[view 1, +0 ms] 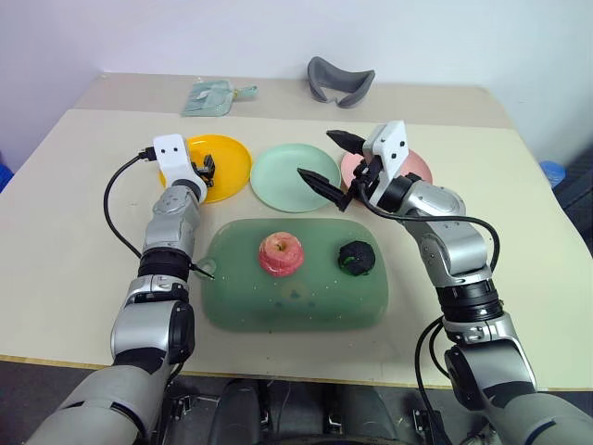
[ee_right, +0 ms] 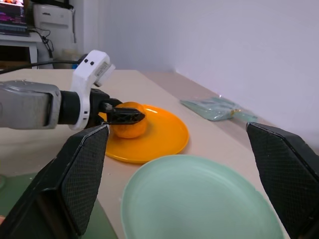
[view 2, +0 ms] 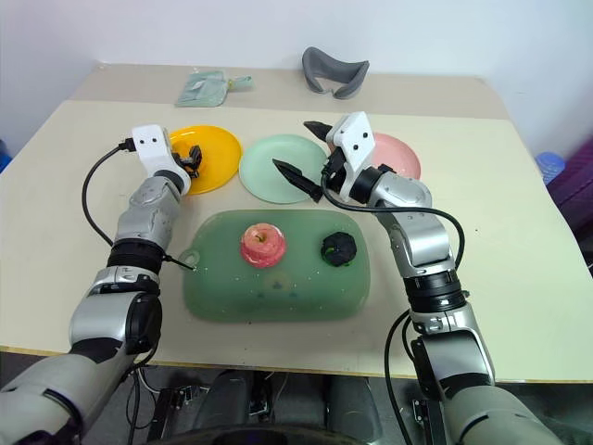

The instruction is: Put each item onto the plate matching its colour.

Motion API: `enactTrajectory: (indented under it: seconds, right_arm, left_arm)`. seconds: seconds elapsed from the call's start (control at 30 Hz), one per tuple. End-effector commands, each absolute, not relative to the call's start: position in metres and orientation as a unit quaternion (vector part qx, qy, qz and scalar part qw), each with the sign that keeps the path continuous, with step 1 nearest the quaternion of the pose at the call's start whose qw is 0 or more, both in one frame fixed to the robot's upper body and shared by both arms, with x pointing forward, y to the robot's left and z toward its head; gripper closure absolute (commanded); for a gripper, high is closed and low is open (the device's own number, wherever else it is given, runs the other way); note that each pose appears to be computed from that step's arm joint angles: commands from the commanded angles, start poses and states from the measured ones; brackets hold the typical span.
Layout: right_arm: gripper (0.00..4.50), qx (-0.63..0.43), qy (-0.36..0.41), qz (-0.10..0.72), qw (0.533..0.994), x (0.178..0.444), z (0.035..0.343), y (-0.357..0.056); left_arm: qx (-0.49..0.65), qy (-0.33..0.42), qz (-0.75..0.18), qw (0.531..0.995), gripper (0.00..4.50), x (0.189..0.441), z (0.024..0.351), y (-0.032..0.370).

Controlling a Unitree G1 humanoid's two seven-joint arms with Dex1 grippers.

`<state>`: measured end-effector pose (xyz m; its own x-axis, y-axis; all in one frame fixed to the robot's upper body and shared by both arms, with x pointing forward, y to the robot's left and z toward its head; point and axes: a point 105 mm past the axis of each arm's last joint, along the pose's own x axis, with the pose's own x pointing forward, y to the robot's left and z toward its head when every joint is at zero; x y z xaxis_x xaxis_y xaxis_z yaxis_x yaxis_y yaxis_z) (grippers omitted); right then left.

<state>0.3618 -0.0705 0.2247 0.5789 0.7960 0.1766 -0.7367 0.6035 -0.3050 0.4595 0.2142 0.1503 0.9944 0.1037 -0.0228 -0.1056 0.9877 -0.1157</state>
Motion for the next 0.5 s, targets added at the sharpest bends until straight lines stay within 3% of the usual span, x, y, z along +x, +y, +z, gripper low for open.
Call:
enactTrajectory:
  seconds: [0.03, 0.33, 0.37, 0.43, 0.5]
  right_arm:
    - [0.00, -0.104, -0.180, 0.441, 0.873, 0.356, 0.243, -0.064]
    - [0.00, -0.118, -0.156, 0.459, 0.867, 0.356, 0.235, -0.057]
    - [0.00, -0.118, -0.148, 0.463, 0.866, 0.356, 0.233, -0.057]
    - [0.00, -0.116, -0.136, 0.468, 0.866, 0.357, 0.231, -0.056]
    - [0.00, -0.114, -0.128, 0.472, 0.865, 0.357, 0.229, -0.056]
  left_arm:
    - [-0.064, -0.033, 0.057, 0.996, 2.00, 0.463, 0.174, 0.216]
    - [-0.098, -0.036, 0.052, 0.993, 2.00, 0.461, 0.170, 0.219]
    - [-0.098, -0.036, 0.052, 0.993, 0.94, 0.461, 0.170, 0.219]
    - [-0.097, -0.038, 0.056, 0.993, 0.05, 0.460, 0.171, 0.221]
    - [-0.098, -0.042, 0.058, 0.993, 0.01, 0.459, 0.173, 0.222]
